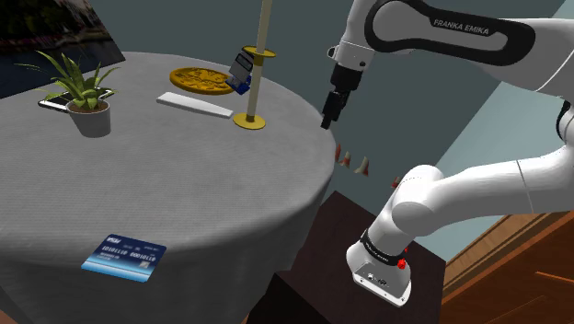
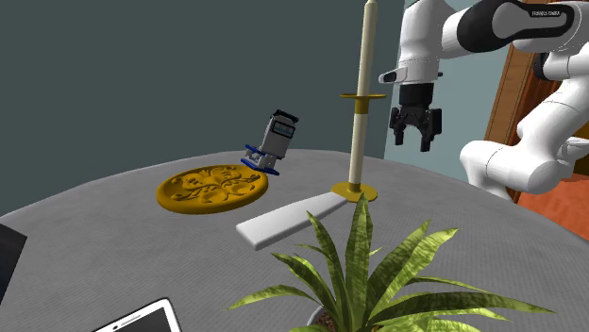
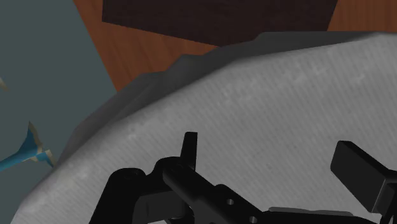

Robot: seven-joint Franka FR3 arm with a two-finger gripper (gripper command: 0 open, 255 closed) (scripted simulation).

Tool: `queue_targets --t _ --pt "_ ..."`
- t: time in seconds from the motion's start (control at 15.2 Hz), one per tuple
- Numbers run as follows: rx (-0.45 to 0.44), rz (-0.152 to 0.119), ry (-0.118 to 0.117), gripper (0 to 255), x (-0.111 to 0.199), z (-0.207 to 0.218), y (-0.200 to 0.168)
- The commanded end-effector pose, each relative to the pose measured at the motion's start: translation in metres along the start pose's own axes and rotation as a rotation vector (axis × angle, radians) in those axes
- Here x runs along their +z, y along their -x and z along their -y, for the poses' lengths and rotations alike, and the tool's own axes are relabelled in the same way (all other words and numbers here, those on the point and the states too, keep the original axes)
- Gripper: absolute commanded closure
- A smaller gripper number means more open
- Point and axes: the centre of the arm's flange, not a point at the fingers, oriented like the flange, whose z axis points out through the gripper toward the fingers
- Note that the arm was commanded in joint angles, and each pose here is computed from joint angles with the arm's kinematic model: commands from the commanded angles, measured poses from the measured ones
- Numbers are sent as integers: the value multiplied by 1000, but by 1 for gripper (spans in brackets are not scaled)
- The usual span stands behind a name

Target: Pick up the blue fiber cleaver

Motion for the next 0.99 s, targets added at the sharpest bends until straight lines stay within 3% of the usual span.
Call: queue_targets --t 0.0,0.92 --pt "0 0 0 0 0 0 0" --pt "-74 -161 66 0 -54 -20 -148"
